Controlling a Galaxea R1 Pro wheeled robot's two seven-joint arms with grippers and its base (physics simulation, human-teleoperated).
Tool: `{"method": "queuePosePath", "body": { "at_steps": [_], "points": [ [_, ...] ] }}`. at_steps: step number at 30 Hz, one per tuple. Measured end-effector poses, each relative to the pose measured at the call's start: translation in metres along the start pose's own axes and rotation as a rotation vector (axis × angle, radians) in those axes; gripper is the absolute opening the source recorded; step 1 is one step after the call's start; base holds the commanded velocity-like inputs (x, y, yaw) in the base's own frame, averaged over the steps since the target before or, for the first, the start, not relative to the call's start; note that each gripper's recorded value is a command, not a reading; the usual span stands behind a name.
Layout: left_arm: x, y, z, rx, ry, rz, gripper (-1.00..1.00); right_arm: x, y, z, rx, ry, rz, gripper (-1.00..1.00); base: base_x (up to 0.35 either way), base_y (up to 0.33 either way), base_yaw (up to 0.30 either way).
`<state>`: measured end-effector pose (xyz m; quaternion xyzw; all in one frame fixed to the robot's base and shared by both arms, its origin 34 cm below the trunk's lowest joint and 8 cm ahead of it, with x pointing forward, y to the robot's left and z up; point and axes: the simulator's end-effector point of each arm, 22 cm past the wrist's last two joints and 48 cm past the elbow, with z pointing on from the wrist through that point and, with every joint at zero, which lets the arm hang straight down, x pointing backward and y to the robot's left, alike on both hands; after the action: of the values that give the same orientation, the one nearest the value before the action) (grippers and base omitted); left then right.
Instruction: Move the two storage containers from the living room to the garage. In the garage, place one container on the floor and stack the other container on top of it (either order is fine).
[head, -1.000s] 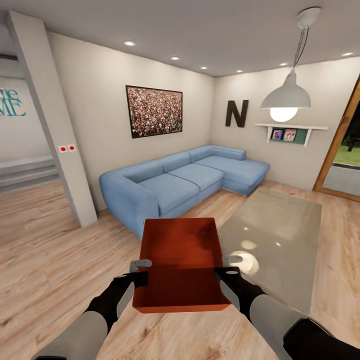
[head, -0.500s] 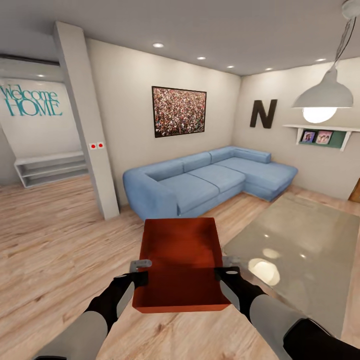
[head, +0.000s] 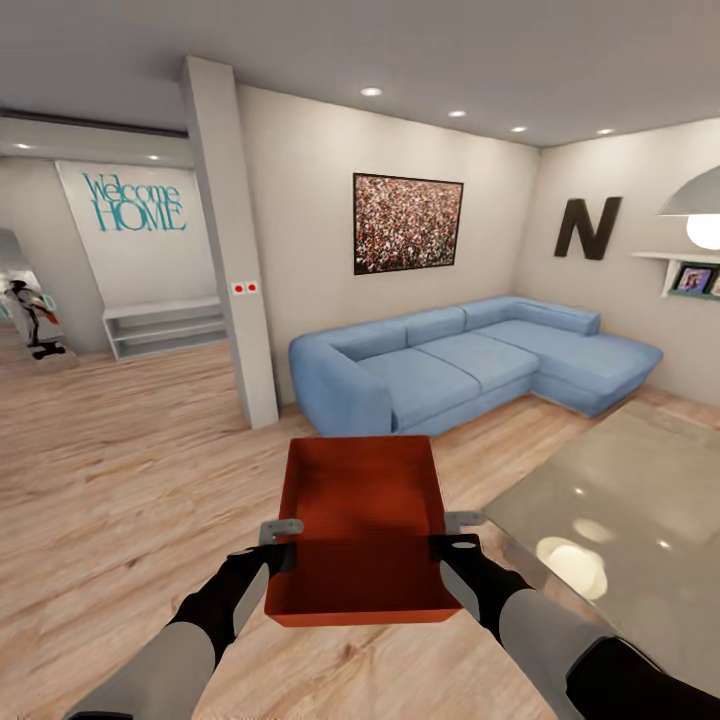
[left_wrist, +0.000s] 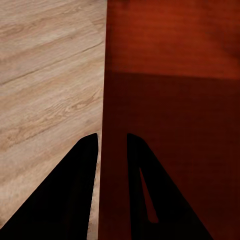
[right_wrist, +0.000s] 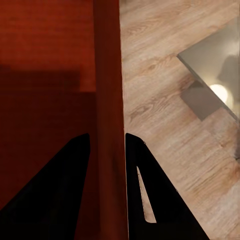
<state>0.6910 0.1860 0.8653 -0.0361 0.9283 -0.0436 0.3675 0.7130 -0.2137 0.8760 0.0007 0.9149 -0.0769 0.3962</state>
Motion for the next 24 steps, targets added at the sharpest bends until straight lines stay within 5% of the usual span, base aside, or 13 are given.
{"method": "queuePosePath", "body": {
  "at_steps": [24],
  "points": [
    [-0.0015, -0.0001, 0.0000, 0.001, -0.007, -0.003, -1.00, -0.0029, -0.0001, -0.0002, 0.000, -0.007, -0.003, -1.00, 0.000, 0.000, 0.286]
  ]
}}
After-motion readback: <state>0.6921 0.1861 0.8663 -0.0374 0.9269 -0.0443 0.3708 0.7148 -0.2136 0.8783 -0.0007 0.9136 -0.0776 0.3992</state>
